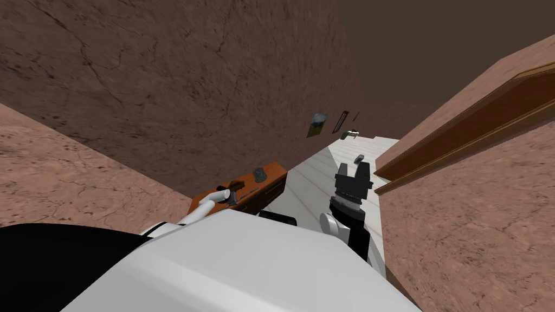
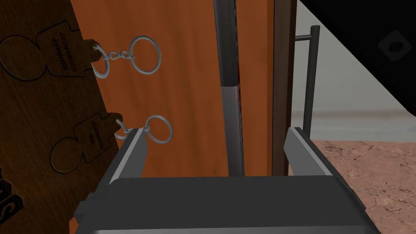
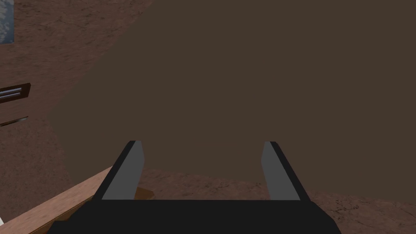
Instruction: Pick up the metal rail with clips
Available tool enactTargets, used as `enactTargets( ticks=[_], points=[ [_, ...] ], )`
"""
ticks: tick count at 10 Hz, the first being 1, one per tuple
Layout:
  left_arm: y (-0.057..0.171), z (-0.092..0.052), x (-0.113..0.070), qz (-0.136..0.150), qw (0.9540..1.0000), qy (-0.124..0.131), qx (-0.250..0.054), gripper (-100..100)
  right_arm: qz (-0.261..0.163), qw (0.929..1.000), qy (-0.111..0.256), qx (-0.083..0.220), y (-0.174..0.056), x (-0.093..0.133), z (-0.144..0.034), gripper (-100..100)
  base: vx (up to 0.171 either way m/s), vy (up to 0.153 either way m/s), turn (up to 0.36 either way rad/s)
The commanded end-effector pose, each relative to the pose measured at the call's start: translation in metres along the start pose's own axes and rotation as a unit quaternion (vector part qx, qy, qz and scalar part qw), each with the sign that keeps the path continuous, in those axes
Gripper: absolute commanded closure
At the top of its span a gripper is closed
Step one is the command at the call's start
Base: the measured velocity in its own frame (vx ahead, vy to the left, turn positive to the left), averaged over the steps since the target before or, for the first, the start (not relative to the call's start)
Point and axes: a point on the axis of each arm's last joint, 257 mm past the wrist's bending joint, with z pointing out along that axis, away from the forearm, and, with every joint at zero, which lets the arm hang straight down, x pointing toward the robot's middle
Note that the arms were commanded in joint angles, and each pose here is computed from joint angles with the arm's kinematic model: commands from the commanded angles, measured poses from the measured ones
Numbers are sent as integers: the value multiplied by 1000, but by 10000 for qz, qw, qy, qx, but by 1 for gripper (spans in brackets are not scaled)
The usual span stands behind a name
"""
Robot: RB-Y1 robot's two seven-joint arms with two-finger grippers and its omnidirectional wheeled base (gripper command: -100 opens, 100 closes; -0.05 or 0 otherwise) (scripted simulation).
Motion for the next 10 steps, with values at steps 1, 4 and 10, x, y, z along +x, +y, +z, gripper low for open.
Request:
enactTargets(
  ticks=[1,4,10],
  points=[
    [10,0,-15,-180,9994,-128,-252,-100,0,10000,0,0,0,0,0,0,1,28,-93],
    [24,-2,-37,-487,9963,-309,-633,-100,0,10000,0,0,0,0,0,0,-1,26,-96],
    [45,-8,-66,-983,9866,-544,-1186,-100,0,10000,0,0,0,0,0,0,-2,27,-80]
  ],
)
